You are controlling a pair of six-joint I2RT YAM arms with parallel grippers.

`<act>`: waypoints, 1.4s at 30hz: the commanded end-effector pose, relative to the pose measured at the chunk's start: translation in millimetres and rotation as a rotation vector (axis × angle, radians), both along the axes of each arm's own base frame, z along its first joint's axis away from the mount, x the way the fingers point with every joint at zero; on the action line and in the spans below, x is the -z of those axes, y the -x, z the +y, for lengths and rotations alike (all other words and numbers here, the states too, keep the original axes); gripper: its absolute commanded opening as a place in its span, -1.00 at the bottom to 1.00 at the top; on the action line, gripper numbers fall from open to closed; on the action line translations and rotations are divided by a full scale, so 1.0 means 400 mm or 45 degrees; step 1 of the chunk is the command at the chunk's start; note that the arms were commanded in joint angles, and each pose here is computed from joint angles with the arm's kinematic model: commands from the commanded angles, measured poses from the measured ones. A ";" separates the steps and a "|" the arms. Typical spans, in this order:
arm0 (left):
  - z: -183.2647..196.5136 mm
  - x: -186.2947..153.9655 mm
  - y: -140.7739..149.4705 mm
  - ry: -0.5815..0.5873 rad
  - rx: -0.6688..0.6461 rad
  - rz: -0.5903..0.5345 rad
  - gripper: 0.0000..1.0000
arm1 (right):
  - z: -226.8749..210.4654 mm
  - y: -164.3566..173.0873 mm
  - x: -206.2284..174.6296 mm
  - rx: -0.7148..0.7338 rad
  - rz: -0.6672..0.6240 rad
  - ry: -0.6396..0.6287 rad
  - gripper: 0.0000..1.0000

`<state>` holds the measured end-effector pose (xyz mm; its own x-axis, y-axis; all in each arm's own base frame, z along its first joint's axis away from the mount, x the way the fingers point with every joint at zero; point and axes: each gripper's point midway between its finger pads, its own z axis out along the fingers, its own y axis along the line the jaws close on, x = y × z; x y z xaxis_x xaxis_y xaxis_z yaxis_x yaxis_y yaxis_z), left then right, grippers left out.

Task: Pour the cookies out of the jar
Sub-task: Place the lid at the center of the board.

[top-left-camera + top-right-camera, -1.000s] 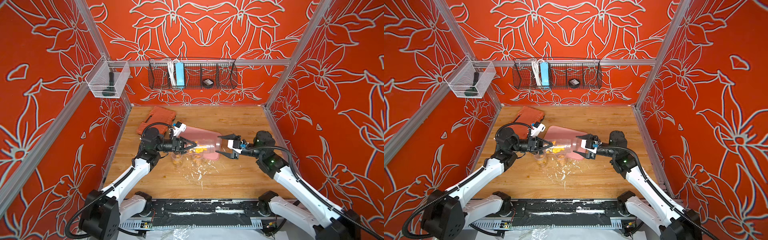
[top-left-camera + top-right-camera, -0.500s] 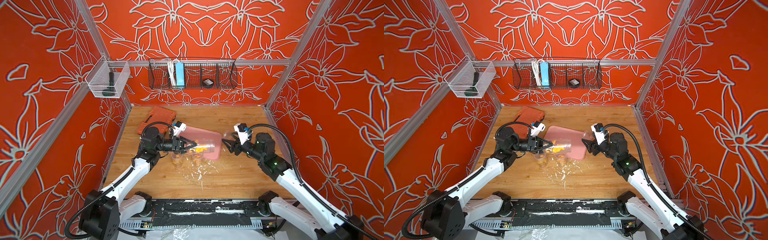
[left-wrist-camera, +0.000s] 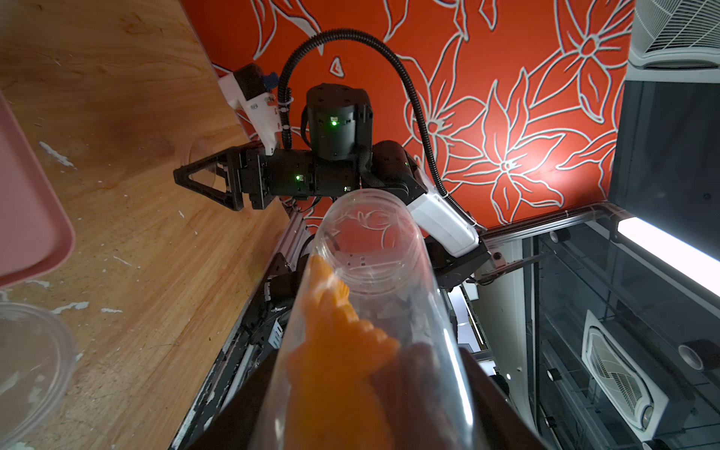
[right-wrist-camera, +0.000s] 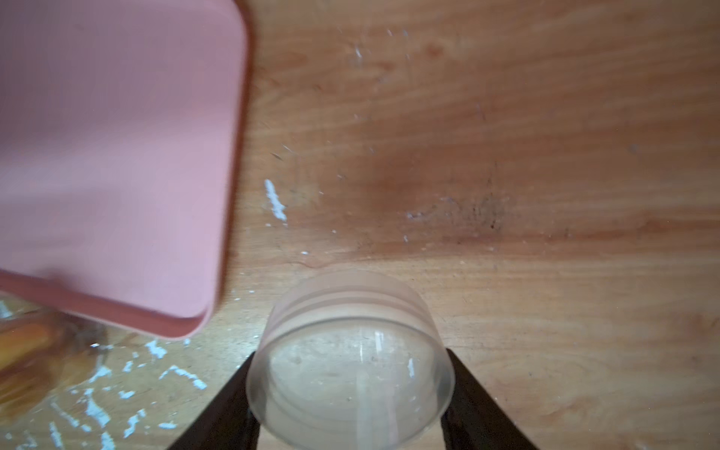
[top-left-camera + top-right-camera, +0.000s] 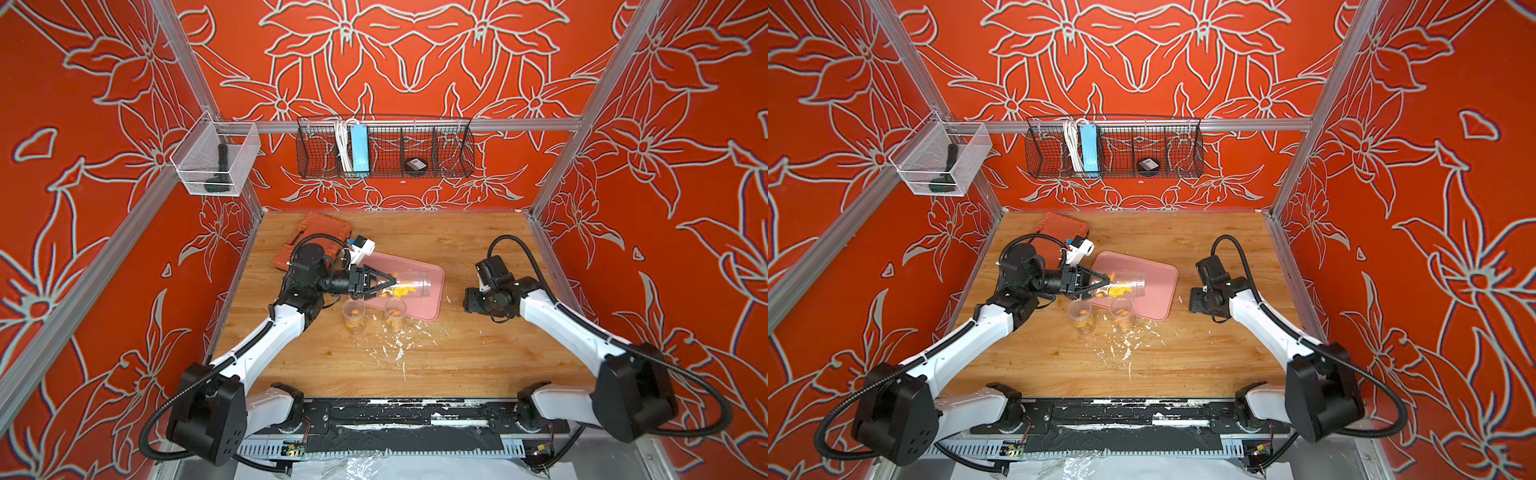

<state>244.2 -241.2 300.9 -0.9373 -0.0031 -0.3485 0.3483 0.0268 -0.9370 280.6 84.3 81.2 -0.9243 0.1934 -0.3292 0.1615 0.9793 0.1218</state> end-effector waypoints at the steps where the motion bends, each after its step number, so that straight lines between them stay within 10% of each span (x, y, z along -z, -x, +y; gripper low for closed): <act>1: 0.001 -0.005 -0.026 -0.018 0.016 -0.093 -0.17 | -0.001 0.035 0.050 0.041 0.150 -0.031 -0.57; 8: -0.008 0.046 -0.084 -0.032 0.055 -0.064 -0.19 | 0.003 0.053 0.129 0.012 0.302 -0.012 -0.41; 18: 0.008 0.096 -0.136 -0.038 0.049 -0.026 -0.23 | 0.010 0.066 0.122 -0.014 0.308 -0.037 0.49; 42: 0.074 0.309 -0.309 -0.245 -0.096 0.167 -0.27 | 0.032 0.063 0.056 -0.052 0.216 -0.113 0.68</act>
<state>364.4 -217.9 183.3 -0.9768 -0.0206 -0.2132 0.2045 0.2058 -0.9570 262.3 96.1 58.0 -0.9665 0.1939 -0.1682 0.1639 0.9705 0.1769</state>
